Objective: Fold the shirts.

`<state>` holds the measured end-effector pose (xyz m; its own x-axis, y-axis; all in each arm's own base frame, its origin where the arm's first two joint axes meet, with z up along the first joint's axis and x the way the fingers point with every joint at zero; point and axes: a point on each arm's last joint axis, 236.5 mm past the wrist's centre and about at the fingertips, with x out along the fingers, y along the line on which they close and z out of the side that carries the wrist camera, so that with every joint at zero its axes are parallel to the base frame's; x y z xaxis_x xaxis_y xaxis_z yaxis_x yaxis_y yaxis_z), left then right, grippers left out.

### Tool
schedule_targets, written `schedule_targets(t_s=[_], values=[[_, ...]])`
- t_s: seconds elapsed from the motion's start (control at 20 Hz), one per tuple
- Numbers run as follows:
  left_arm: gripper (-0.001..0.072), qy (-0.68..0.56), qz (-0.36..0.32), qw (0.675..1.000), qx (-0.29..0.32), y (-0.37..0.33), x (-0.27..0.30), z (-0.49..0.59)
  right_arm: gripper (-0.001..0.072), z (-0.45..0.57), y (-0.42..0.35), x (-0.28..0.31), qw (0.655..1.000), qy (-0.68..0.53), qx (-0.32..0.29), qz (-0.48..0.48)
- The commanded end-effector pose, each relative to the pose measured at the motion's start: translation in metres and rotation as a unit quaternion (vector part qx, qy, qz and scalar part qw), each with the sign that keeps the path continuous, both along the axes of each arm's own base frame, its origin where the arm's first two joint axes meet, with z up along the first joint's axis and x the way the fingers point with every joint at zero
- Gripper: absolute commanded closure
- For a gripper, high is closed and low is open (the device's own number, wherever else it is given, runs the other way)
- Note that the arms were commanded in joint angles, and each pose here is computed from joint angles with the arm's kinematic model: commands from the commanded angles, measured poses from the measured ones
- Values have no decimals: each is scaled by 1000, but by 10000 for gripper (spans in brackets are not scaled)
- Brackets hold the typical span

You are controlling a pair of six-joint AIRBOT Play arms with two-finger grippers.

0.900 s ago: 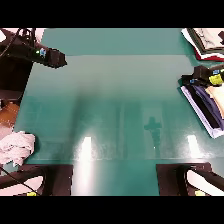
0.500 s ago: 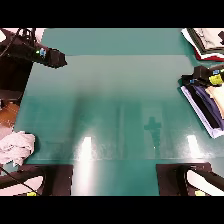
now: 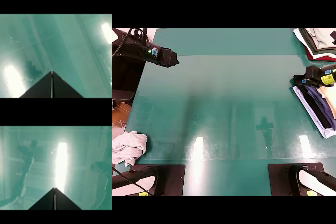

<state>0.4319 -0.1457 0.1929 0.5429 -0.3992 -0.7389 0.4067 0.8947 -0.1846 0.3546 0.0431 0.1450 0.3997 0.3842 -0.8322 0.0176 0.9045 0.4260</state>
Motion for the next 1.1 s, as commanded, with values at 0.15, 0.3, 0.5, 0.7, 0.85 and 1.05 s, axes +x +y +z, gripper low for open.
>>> schedule_targets(t_s=[0.15,0.3,0.5,0.7,0.85,1.05], values=[[686,78,113,972,188,110,-69,-13,699,0,0,-1,1000,-3,-4,10],[683,122,175,945,247,157,-131,-47,699,-1,1,-3,1000,-2,-7,19],[105,224,226,901,295,191,-212,-134,699,-1,1,-3,1000,-6,-11,27],[105,296,248,852,354,217,-262,-196,699,-1,1,-3,999,-10,-16,37],[105,309,260,838,368,225,-278,-228,699,-1,1,-3,999,-12,-18,40],[108,305,267,837,367,227,-280,-242,699,-1,1,-3,999,-12,-18,41]])
